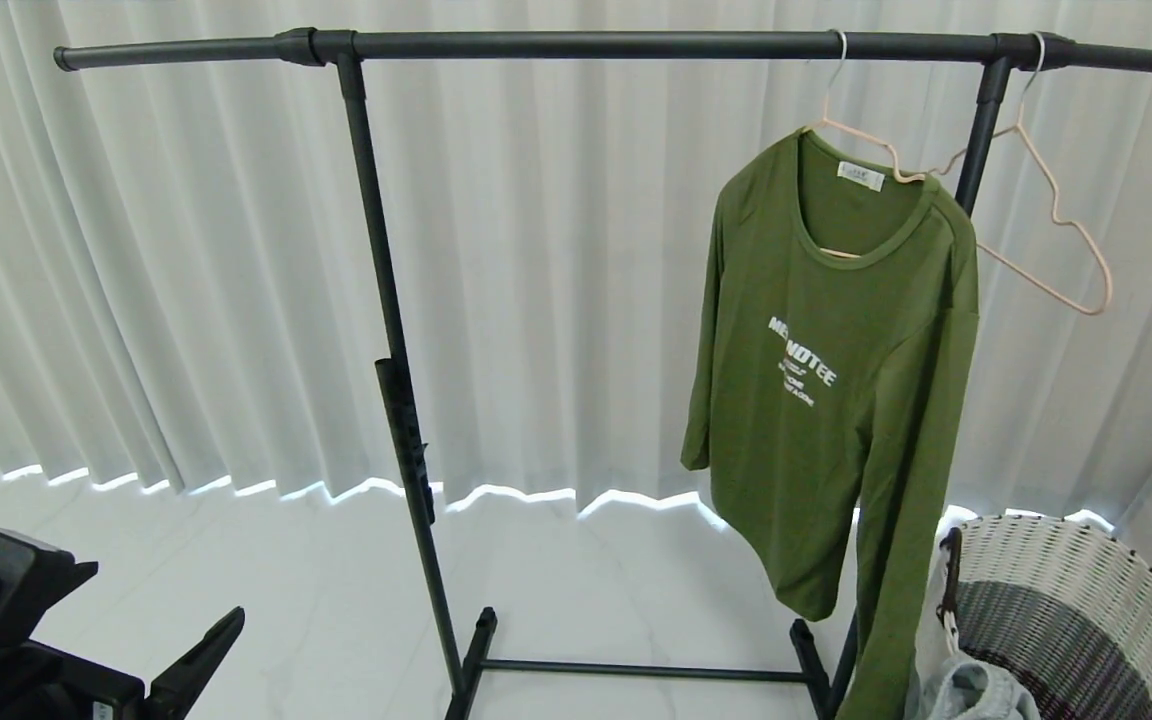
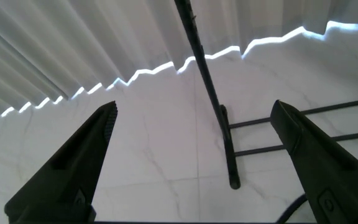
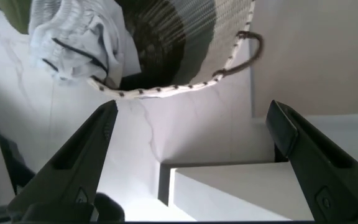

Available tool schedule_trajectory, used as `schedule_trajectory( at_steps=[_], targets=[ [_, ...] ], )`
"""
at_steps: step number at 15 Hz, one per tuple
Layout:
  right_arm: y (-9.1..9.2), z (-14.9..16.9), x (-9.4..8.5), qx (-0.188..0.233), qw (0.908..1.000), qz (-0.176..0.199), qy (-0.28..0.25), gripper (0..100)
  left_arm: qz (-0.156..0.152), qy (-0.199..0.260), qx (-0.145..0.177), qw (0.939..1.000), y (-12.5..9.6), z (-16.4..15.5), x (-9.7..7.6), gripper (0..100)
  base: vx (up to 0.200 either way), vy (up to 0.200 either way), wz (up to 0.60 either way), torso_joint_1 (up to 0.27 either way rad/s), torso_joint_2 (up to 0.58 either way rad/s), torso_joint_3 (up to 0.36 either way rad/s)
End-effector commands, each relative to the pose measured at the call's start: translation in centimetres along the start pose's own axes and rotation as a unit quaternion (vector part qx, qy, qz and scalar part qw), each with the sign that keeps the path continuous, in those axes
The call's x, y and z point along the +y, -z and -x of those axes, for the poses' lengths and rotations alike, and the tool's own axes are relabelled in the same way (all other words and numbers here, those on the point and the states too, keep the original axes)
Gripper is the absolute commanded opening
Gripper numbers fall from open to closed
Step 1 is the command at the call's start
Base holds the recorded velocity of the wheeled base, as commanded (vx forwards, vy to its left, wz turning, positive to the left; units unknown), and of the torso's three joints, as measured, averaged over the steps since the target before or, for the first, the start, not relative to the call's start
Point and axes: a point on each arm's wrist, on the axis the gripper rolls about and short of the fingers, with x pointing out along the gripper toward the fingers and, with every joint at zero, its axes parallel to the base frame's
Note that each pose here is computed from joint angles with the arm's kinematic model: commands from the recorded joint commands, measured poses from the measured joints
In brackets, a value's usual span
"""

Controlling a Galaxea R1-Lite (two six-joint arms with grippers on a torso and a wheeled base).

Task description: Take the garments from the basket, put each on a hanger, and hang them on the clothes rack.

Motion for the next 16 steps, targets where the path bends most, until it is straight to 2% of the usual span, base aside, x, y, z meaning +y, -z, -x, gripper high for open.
schedule_trajectory(
  at_steps=[1,4,5,8,9,10,14,16],
  targets=[
    [1.0,-1.5,0.8,0.022,0.9997,0.005,-0.003,100,-0.004,0.011,-0.001,0.9999,0.0,-0.1,-0.2,100,0.200,0.000,0.00,0.002,0.01,0.002],
    [1.8,-3.9,2.1,0.019,0.9998,0.004,-0.003,100,-0.011,0.024,0.002,0.9996,0.0,-0.3,-0.5,100,0.200,0.000,0.00,0.001,0.00,0.002],
    [1.9,-4.2,2.3,0.021,0.9997,0.006,-0.006,100,-0.011,0.026,0.003,0.9996,0.0,-0.3,-0.6,100,0.000,0.000,0.00,0.000,0.00,0.000],
    [1.4,-5.8,3.4,0.037,0.9940,0.020,-0.102,100,-0.014,0.031,0.009,0.9994,0.1,-0.5,-0.7,100,0.000,0.000,0.00,0.000,0.00,0.000],
    [1.5,-6.0,3.6,0.044,0.9927,0.024,-0.109,100,-0.015,0.033,0.008,0.9993,0.1,-0.5,-0.7,100,0.000,0.000,0.00,0.000,0.00,0.000],
    [1.8,-7.0,4.1,0.074,0.9897,0.034,-0.118,100,-0.016,0.038,0.010,0.9991,0.3,-0.5,-0.9,100,0.000,0.000,0.00,0.000,0.00,0.000],
    [1.2,-10.4,5.5,0.087,0.9886,0.033,-0.118,100,-0.025,0.058,0.014,0.9979,0.8,-0.3,-1.4,100,0.000,0.000,0.00,0.000,0.00,0.000],
    [1.2,-11.1,5.8,0.100,0.9868,0.037,-0.122,100,-0.028,0.066,0.018,0.9972,0.8,-0.5,-1.6,100,0.000,0.000,0.00,0.000,0.00,0.000]
  ],
)
